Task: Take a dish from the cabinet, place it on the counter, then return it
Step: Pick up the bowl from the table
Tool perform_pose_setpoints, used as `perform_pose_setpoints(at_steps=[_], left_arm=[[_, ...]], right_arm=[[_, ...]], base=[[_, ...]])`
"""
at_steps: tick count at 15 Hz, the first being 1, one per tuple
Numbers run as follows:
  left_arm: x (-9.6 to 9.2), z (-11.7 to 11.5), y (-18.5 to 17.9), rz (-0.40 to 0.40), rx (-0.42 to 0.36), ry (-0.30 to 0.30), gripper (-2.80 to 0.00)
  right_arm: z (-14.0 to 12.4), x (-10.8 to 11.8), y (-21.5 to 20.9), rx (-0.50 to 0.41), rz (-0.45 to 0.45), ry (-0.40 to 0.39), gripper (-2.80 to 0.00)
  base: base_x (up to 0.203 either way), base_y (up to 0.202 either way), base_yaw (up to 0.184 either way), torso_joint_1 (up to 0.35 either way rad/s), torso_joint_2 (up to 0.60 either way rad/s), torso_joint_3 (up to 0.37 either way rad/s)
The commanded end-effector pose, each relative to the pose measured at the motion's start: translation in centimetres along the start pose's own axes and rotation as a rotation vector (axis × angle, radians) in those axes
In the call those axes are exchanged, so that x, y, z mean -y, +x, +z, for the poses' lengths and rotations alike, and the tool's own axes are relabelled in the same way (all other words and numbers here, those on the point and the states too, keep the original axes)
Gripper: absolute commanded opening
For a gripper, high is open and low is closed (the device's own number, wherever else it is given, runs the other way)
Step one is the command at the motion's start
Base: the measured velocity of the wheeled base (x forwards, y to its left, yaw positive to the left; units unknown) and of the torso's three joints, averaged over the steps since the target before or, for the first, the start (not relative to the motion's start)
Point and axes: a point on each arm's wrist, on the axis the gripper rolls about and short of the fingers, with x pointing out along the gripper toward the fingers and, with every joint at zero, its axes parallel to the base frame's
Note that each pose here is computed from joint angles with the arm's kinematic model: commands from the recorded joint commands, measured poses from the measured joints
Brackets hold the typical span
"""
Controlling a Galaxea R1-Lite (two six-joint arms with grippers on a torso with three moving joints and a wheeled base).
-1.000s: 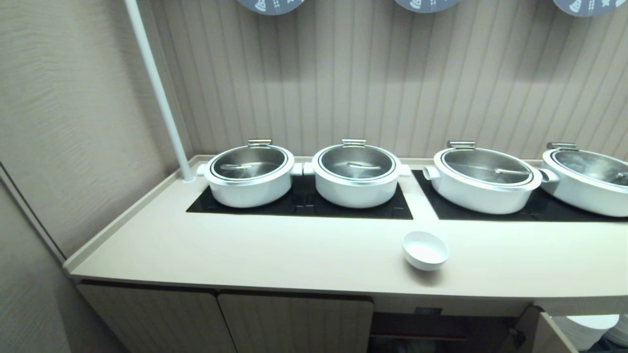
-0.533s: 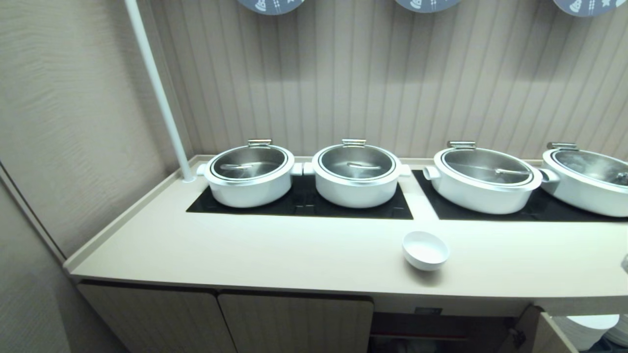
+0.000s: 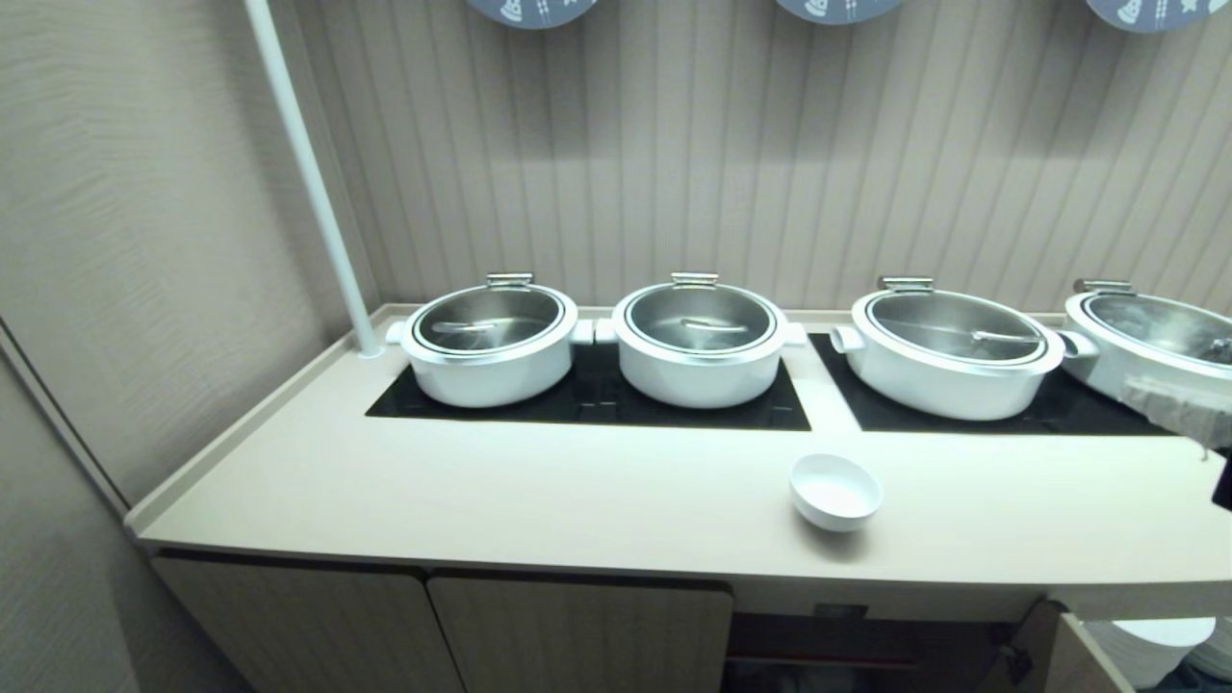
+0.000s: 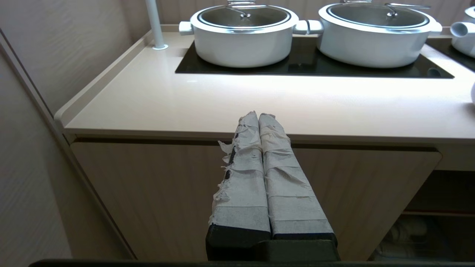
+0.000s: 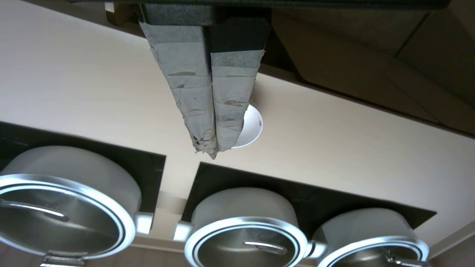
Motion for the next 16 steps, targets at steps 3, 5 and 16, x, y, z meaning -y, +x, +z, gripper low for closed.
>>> perform_pose_setpoints(at_steps=[3,5,16], left_arm=[[0.0,0.0,0.0,0.000,0.001,-0.001,-2.80],[0.0,0.0,0.0,0.000,0.001,-0.001,-2.80],[0.0,0.0,0.0,0.001,0.001,-0.001,-2.80]], right_arm=[[1.8,0.7,4.2,-0.162,0.051,0.038,-2.80],[1.9,1.0,5.9,-0.230,0.060,0.056,-2.80],[-1.4,-1.7,15.8,-0.931,-0.190,0.159,-2.80]], base=[[0.000,0.000,0.000,0.000,0.00,0.000],[0.000,0.000,0.000,0.000,0.00,0.000],[0.000,0.000,0.000,0.000,0.00,0.000]])
